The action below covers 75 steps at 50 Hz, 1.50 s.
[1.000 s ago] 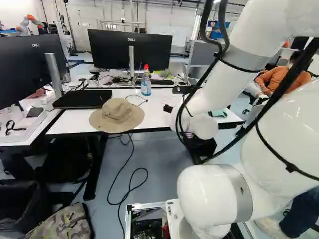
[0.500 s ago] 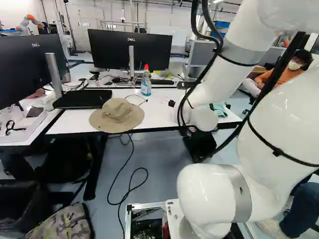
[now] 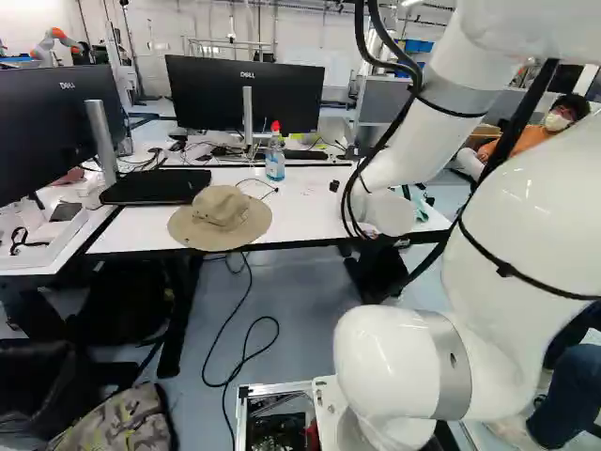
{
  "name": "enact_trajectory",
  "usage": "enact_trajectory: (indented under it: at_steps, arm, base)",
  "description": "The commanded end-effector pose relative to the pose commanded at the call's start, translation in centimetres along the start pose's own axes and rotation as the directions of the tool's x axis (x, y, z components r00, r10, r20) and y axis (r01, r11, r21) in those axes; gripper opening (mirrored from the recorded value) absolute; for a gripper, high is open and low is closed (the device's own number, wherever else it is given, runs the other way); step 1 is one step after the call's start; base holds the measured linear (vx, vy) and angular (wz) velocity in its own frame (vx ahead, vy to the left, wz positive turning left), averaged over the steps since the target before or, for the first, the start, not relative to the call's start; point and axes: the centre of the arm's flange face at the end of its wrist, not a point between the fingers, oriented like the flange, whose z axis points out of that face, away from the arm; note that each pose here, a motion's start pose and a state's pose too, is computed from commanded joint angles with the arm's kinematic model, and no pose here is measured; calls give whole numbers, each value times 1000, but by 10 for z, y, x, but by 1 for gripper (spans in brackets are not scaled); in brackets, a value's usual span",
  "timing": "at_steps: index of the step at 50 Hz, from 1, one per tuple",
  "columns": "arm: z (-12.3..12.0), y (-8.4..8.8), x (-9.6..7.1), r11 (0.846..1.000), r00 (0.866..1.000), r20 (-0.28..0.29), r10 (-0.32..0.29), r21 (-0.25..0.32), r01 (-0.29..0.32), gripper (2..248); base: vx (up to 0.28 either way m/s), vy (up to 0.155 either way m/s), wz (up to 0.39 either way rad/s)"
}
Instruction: Clean the table with the green towel
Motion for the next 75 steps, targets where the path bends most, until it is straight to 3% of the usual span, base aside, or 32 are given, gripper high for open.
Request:
enact_trajectory:
  at_steps: [33, 75]
  arm:
    - [33, 42, 11, 995, 1000, -3, 30, -98, -31, 247]
    - [81, 99, 23, 977, 998, -15, 61, -202, -63, 247]
  base:
    - [0, 0, 0]
    - [0, 0, 0]
